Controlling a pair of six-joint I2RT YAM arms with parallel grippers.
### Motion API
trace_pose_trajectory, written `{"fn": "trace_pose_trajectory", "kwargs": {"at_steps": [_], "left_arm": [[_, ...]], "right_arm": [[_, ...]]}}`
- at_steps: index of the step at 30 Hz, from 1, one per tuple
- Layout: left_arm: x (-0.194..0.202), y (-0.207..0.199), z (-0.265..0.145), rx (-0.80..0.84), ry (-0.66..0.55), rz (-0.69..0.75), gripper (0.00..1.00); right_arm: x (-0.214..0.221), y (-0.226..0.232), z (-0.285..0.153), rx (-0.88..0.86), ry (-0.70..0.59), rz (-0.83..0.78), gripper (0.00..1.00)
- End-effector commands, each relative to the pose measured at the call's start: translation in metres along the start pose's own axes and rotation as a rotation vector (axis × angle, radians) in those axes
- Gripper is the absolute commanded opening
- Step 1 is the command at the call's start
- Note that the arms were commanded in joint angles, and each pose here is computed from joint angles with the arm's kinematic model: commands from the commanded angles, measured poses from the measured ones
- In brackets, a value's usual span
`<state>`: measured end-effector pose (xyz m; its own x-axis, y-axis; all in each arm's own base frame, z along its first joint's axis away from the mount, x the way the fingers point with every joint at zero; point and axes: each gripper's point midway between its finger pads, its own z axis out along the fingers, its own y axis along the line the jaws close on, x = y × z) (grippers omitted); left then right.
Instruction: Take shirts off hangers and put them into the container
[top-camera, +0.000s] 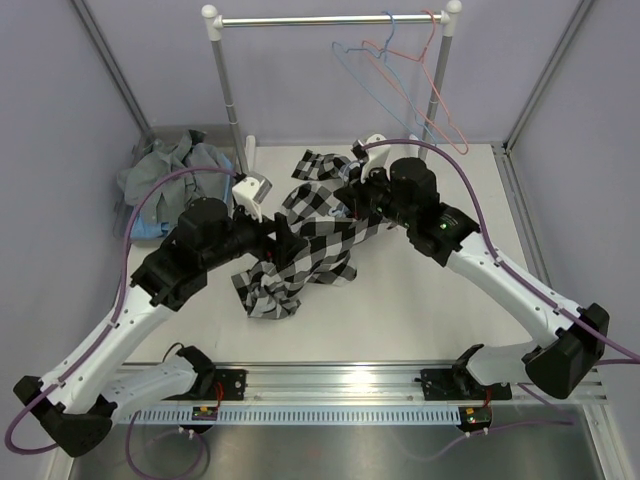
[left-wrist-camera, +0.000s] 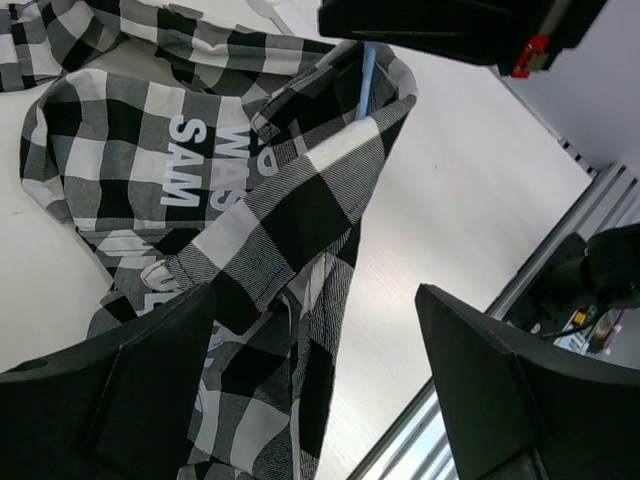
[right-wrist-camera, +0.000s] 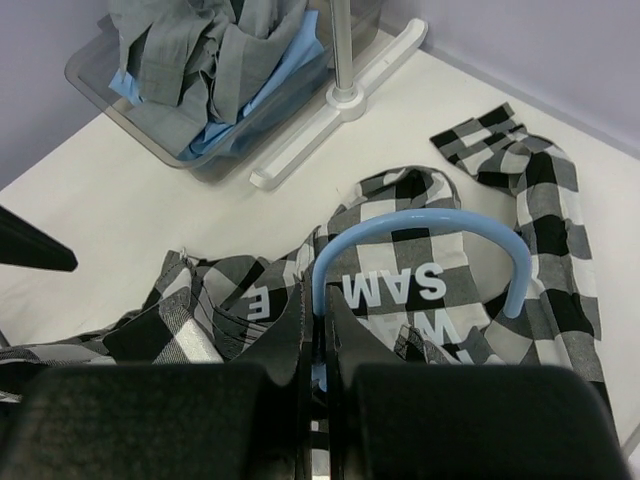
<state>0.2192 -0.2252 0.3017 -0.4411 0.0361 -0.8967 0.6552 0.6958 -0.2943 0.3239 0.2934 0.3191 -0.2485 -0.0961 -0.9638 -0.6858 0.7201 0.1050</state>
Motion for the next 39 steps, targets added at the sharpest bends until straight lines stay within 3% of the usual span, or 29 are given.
{"fn": "trace_pose_trajectory", "kwargs": {"at_steps": [1, 7, 12, 20, 29, 33, 34, 39], "left_arm": [[-0.027, 0.0, 0.005, -0.036, -0.074, -0.074, 0.87], [-0.024, -0.008, 0.033, 0.009, 0.005, -0.154, 0.84], [-0.034, -0.021, 0.043, 0.078, -0.007, -0.175, 0.79], [-0.031, -0.024, 0.053, 0.107, 0.015, -0.192, 0.46], [-0.029, -0.026, 0.055, 0.123, 0.024, -0.194, 0.25], [-0.032, -0.026, 0.052, 0.118, 0.011, -0.181, 0.1], [-0.032, -0.024, 0.05, 0.109, 0.004, -0.173, 0.02], [-0.032, -0.018, 0.043, 0.077, -0.023, -0.143, 0.0]], "right_arm": [[-0.045, 0.004, -0.016, -0.003, -0.167, -0.065, 0.0], [-0.048, 0.006, -0.019, -0.013, -0.184, -0.084, 0.0], [-0.048, 0.005, -0.021, -0.011, -0.186, -0.096, 0.0], [-0.048, 0.005, -0.02, -0.01, -0.186, -0.098, 0.0], [-0.047, 0.004, -0.019, -0.007, -0.185, -0.097, 0.0], [-0.042, 0.0, -0.018, 0.012, -0.172, -0.102, 0.0], [-0.041, 0.0, -0.018, 0.015, -0.171, -0.102, 0.0], [-0.032, -0.012, -0.019, 0.076, -0.15, -0.113, 0.0]]}}
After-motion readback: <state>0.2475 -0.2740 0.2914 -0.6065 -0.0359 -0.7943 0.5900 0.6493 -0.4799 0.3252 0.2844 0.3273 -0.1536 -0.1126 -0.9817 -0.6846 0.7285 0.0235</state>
